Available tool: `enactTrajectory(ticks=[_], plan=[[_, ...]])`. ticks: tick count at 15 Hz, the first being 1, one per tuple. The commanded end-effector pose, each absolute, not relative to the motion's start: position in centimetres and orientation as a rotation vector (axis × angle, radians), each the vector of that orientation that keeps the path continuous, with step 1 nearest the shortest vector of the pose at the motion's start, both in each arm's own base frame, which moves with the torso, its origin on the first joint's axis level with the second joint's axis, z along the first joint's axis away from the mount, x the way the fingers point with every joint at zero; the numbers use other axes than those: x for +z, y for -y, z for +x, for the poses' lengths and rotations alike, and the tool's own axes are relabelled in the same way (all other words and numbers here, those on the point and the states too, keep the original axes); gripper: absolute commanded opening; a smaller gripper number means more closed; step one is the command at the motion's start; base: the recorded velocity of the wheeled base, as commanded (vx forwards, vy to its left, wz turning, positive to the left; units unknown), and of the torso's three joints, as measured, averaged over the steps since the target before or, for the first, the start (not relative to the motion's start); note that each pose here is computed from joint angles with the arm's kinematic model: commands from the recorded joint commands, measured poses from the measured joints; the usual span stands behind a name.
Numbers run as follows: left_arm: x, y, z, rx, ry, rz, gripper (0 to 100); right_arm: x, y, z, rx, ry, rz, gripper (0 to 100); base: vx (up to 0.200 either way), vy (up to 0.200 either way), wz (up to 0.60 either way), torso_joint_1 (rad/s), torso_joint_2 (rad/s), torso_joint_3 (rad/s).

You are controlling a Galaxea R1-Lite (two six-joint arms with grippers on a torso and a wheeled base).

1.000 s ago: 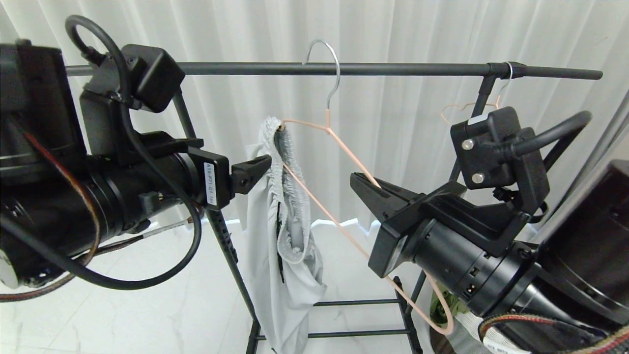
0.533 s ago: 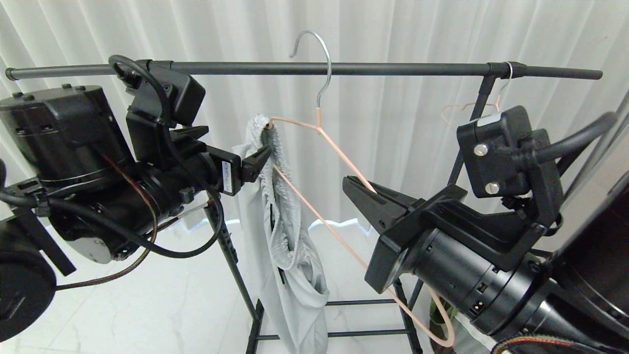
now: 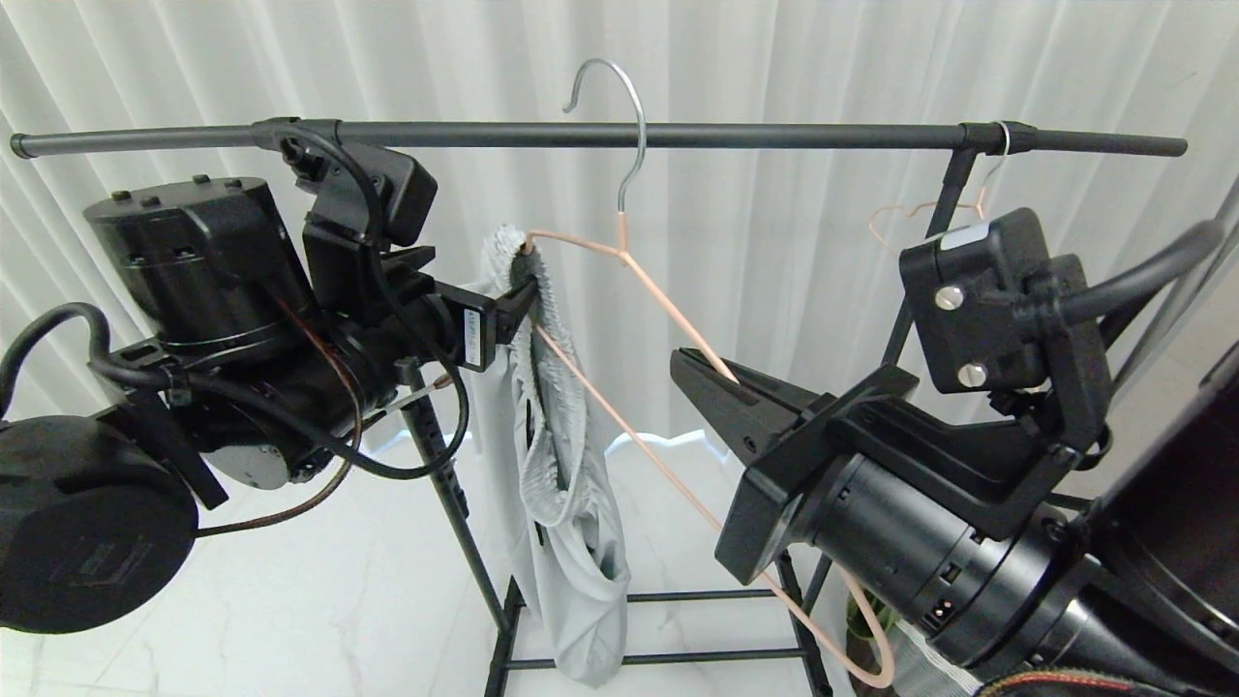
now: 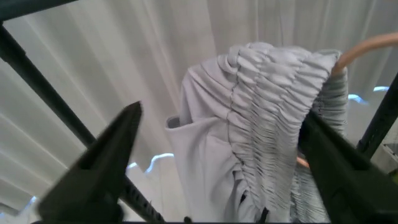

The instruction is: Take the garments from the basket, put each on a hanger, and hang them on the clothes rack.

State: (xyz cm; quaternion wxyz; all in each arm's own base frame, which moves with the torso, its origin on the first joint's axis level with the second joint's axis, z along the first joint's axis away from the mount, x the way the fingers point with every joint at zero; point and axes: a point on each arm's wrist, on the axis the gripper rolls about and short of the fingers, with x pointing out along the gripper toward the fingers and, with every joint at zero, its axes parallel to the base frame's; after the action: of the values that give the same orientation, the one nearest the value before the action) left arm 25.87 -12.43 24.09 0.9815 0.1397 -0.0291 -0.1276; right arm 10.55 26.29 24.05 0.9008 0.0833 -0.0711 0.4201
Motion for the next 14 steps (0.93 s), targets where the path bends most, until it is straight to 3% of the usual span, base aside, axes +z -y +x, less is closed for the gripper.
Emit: enactTrajectory(ticks=[1,14], plan=[[24.0,12.5,26.0,-0.256,0.055,0.282,0,24.0,-26.3,10.5,0.871,0.146,0.173,0,0.0,0.0,0.0,0.0,0.0,0.0],[25.5,15.3,21.1,-0.428,0.134,0.248,0,22.3,-26.7,12.9,0.807,0.101,0.139,0,0.0,0.0,0.0,0.0,0.0,0.0]])
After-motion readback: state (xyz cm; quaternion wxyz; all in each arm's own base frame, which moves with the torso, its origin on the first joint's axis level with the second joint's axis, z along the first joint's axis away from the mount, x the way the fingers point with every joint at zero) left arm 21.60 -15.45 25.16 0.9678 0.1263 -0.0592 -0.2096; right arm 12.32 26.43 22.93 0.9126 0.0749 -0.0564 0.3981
